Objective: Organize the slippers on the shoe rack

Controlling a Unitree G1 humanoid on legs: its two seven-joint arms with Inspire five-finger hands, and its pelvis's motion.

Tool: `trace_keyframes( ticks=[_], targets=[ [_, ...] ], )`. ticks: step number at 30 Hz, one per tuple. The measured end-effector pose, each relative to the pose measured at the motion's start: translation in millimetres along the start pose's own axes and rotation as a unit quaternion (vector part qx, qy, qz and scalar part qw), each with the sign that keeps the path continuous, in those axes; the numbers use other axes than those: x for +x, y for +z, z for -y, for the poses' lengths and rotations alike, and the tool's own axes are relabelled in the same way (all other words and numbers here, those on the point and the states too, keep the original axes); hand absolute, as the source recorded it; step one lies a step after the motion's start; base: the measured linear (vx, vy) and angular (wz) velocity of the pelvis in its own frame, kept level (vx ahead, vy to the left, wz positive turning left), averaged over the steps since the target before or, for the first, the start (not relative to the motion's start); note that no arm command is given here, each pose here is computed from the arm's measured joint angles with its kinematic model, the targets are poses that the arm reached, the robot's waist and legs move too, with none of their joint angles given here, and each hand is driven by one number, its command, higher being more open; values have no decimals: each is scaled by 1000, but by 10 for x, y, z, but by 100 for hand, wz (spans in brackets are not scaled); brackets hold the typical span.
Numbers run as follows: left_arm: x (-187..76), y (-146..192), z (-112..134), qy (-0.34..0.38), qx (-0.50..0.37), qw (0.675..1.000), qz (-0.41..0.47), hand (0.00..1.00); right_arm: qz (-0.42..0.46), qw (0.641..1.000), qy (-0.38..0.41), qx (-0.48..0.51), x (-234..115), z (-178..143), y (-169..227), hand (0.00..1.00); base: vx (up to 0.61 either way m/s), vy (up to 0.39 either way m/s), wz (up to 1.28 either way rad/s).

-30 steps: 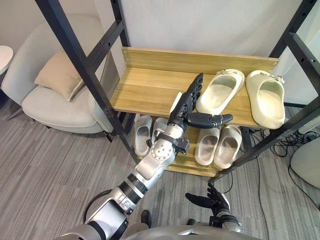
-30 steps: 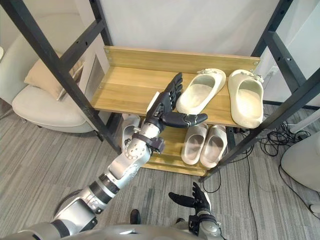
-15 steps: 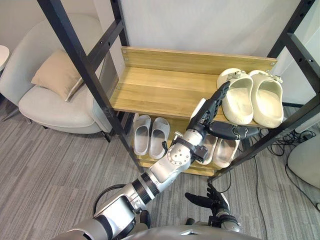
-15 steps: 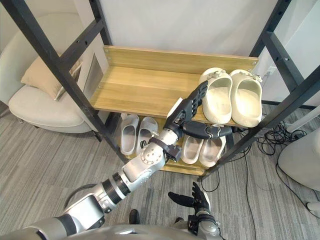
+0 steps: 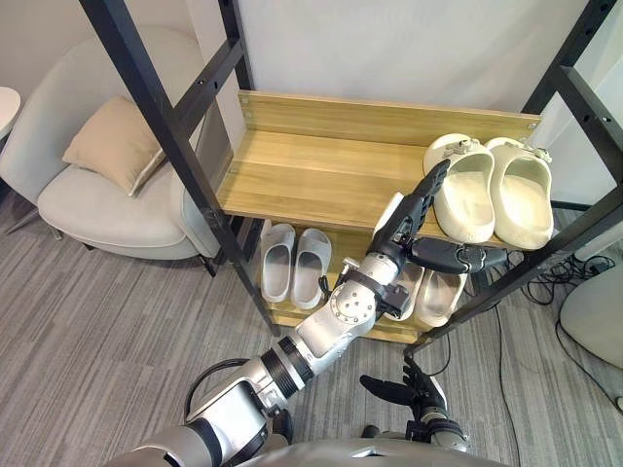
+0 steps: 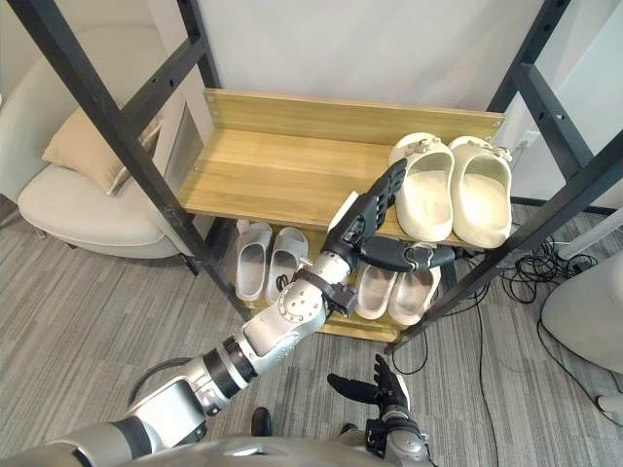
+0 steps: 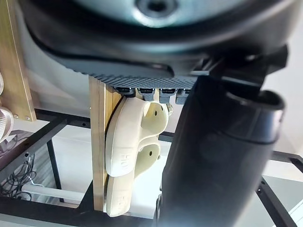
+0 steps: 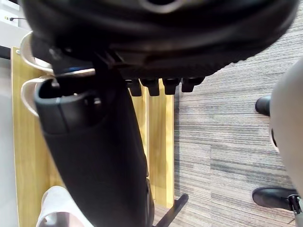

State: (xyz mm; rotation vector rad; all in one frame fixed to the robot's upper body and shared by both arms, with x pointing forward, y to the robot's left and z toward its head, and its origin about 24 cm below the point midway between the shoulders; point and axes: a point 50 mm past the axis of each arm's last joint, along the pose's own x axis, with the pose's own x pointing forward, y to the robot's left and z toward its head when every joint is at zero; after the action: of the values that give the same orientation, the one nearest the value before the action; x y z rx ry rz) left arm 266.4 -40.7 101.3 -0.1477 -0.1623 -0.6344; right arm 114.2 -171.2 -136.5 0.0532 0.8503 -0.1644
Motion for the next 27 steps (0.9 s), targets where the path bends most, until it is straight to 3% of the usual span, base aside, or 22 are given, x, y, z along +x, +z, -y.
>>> trace_keyframes(
  ticks=[12,21,27],
  targets=[
    [-171,173,-426,48,-7,998,31,100,-6,1000,4,-5,24,16,-1,100,0,0,0],
    [-315,551,-260,-2,-62,992,114,100,-12,1000,9,-9,1,53,-46,100,-2,0,5],
    [-446,527,-195,-20,-120,986,111,100,-18,1000,7,-14,-18,95,-86,100,-8,-12,14]
  ],
)
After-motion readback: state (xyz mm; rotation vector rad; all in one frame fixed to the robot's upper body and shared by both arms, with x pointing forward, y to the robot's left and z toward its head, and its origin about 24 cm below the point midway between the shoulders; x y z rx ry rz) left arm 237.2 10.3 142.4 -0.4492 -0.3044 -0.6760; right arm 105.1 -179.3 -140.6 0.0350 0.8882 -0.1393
